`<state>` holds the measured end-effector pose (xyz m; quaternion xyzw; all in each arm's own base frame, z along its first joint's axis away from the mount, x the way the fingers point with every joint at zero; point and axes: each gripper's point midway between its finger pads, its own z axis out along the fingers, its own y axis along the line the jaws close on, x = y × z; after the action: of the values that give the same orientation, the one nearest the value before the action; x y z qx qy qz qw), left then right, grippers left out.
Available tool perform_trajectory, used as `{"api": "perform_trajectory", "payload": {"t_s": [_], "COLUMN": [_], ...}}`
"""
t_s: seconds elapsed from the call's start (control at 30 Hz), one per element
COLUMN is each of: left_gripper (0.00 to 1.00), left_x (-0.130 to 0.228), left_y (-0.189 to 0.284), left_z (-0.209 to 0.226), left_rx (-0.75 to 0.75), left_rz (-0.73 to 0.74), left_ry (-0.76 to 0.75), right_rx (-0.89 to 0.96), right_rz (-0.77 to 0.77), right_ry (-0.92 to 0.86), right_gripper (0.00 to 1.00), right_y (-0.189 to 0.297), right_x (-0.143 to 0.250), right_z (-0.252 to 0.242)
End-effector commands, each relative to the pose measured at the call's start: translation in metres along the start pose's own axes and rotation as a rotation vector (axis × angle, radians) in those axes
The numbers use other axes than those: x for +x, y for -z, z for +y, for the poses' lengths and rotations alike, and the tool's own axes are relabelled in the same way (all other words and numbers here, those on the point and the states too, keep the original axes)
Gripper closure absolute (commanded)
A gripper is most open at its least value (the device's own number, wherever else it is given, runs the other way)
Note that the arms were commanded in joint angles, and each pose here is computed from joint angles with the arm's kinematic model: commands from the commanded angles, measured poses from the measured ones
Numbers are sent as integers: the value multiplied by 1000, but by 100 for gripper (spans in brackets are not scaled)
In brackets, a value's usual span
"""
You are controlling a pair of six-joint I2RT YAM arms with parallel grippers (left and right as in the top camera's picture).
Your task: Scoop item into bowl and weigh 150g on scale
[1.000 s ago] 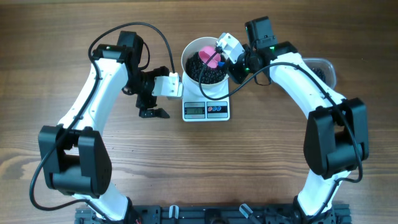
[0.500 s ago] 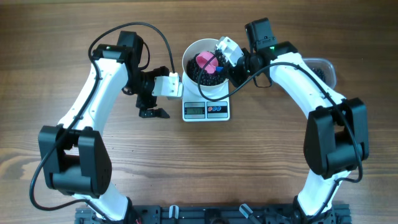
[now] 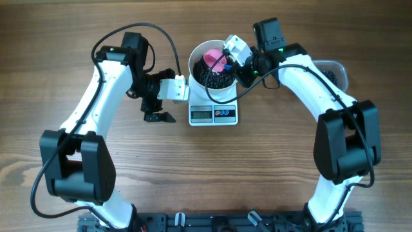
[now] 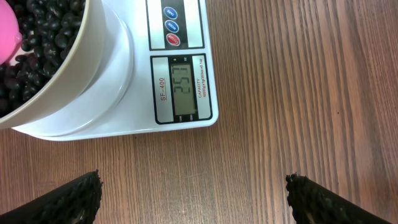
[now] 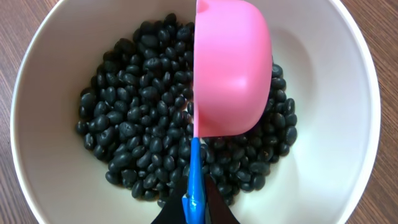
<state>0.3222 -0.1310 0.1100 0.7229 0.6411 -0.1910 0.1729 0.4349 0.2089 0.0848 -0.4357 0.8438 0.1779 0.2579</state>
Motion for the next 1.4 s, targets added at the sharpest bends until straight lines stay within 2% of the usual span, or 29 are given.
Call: {"api": "perform_trajectory", "payload": {"t_s": [0.0,0.43,0.57,0.87,1.07,1.37], "left_gripper": [0,0,0,0,0,0], "left_x": [0,0,0,0,0,0], "left_y": [-2,-2,-2,-2,-2,-2], "left_z": [-2,-2,-2,-2,-2,-2], "left_rx": [8,7,7,7,7,8], "left_rz": [-1,-1,-1,-1,-1,-1], "left_ry": [3,3,3,3,3,3], "right_rx": [-32,-195,-259,-372,-481,-593], "right_rz": [39,89,44,-80,-188,-308], "right_ry": [-38,-124,-131,-290,-481,-629], "right_gripper": [96,96,96,96,96,96], "right_y": [-11,-6,-4,7,28,58], "right_x": [12,27,18,-6,-23,-38], "right_z": [5,39,49,52,38,15]}}
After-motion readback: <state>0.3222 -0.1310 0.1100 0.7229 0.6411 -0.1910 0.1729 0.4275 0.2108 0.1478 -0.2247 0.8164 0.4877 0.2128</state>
